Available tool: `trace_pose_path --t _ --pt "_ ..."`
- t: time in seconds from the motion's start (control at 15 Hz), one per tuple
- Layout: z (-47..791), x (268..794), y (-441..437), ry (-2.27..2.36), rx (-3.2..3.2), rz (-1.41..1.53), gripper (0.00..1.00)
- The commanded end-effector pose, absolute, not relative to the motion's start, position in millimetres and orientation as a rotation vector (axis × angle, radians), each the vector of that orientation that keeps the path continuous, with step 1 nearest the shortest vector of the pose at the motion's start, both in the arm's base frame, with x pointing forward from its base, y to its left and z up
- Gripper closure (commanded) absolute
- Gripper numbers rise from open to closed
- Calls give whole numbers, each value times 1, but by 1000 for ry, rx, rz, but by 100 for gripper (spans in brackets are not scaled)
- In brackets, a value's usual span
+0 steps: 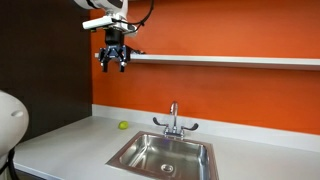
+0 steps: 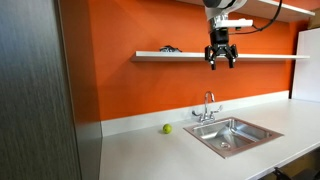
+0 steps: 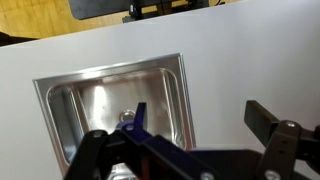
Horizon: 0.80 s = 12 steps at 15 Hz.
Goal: Put the black packet on the bottom shelf
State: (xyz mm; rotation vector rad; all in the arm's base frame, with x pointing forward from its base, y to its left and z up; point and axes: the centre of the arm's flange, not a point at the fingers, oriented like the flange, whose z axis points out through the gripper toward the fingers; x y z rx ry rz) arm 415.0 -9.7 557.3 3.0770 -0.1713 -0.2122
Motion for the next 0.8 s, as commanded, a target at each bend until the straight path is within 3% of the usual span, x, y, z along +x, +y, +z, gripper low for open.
trace_pose_path --t 0.0,0.07,0.73 --pt "542 388 -18 -227 3071 -241 0" --pt "546 407 -11 -179 3074 -247 0" --pt "540 397 -16 -197 3073 -260 0"
